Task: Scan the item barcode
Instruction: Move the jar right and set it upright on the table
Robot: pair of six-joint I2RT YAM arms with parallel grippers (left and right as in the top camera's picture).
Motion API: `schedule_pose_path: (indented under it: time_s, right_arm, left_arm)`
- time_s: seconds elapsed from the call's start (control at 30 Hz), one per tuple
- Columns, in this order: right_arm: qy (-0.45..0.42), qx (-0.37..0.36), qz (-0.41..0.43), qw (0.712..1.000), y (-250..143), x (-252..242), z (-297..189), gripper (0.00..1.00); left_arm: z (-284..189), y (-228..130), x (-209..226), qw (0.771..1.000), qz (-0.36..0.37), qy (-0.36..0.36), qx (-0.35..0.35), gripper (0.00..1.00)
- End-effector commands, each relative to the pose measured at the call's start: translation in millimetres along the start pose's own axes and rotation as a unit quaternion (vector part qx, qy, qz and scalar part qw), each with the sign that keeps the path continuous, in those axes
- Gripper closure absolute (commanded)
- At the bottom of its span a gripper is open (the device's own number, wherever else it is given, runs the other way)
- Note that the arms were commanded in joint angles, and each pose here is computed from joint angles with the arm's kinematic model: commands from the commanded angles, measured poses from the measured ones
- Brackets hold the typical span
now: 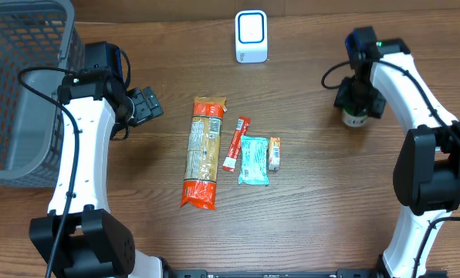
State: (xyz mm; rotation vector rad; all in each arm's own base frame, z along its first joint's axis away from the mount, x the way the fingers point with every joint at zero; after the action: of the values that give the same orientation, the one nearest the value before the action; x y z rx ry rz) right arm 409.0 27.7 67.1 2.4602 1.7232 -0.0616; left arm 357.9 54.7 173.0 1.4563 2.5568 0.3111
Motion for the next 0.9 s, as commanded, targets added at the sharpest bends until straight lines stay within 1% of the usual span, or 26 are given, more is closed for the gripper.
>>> schedule_pose_path:
  time_s: [0.0,0.03,0.07,0.13,0.17,0.2,0.23,0.3,0.37,0.5,0.57,0.67,0.73,0.87]
  right_arm:
    - [0.002,0.006,0.003,1.000,-9.6,0.6,10.9,0.91]
    - [0.001,0.009,0.002,1.000,-11.8,-0.1,13.9,0.89]
    - [-0.001,0.011,0.002,1.000,-13.9,-0.8,16.5,0.79]
    - [-0.003,0.014,0.001,1.000,-16.2,-1.6,19.2,0.39]
    - [-0.003,0.015,0.001,1.000,-16.6,-1.9,19.3,0.27]
    - [-0.005,0.014,0.001,1.000,-16.5,-2.5,18.8,0.19]
    - [-0.004,0.013,0.001,1.000,-16.3,-2.8,16.3,0.16]
    - [-0.003,0.010,0.002,1.000,-14.9,-3.6,6.7,0.12]
    - [0.003,-0.001,0.004,1.000,-10.7,-4.2,-10.0,0.12]
    - [0.029,-0.045,0.008,0.999,-0.1,-3.8,-60.6,0.12]
    - [0.049,-0.061,0.005,0.997,-0.8,0.6,-85.6,0.12]
    - [0.109,-0.069,-0.009,0.992,-11.9,19.0,-116.5,0.12]
    - [0.144,-0.063,-0.025,0.987,-22.3,33.3,-127.8,0.12]
    - [0.181,-0.032,-0.062,0.981,-48.6,62.7,-132.3,0.15]
  left_arm:
    - [-9.0,5.2,-0.8,1.000,0.006,-0.002,-0.016,0.00]
    - [-9.0,5.2,-0.8,1.000,0.006,-0.002,-0.016,0.00]
    - [-9.0,5.2,-0.8,1.000,0.005,-0.002,-0.016,0.00]
    - [-9.0,5.1,-0.8,1.000,0.006,-0.002,-0.016,0.00]
    - [-9.0,5.2,-0.8,1.000,0.006,-0.002,-0.016,0.00]
    - [-9.0,5.1,-1.0,1.000,0.006,-0.002,-0.016,0.00]
    - [-9.0,5.1,-0.8,1.000,0.006,-0.002,-0.016,0.00]
    - [-9.0,5.2,-0.8,1.000,0.006,-0.002,-0.016,0.00]
    - [-9.0,5.2,-0.8,1.000,0.005,-0.002,-0.016,0.00]
    - [-9.0,5.2,-0.8,1.000,0.006,-0.002,-0.016,0.00]
    - [-9.0,5.2,-0.9,1.000,0.005,-0.002,-0.016,0.00]
    - [-9.0,5.1,-0.8,1.000,0.006,-0.002,-0.016,0.00]
    - [-9.0,5.1,-0.8,1.000,0.005,-0.002,-0.016,0.00]
    - [-9.0,5.2,-0.8,1.000,0.006,-0.002,-0.016,0.00]
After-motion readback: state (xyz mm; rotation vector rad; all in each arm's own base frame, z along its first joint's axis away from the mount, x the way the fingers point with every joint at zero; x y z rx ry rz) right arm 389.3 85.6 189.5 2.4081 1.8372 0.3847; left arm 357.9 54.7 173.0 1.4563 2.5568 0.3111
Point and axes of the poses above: each gripper's point midway between its finger pads, its own z axis out along the fingers, its own x axis along the line the jaws close on, y = z × x, the point moved 1 cm from there along -z, back along the fingers, and after that the axes turned 2 degrees about -z, right-handed, at the moved point
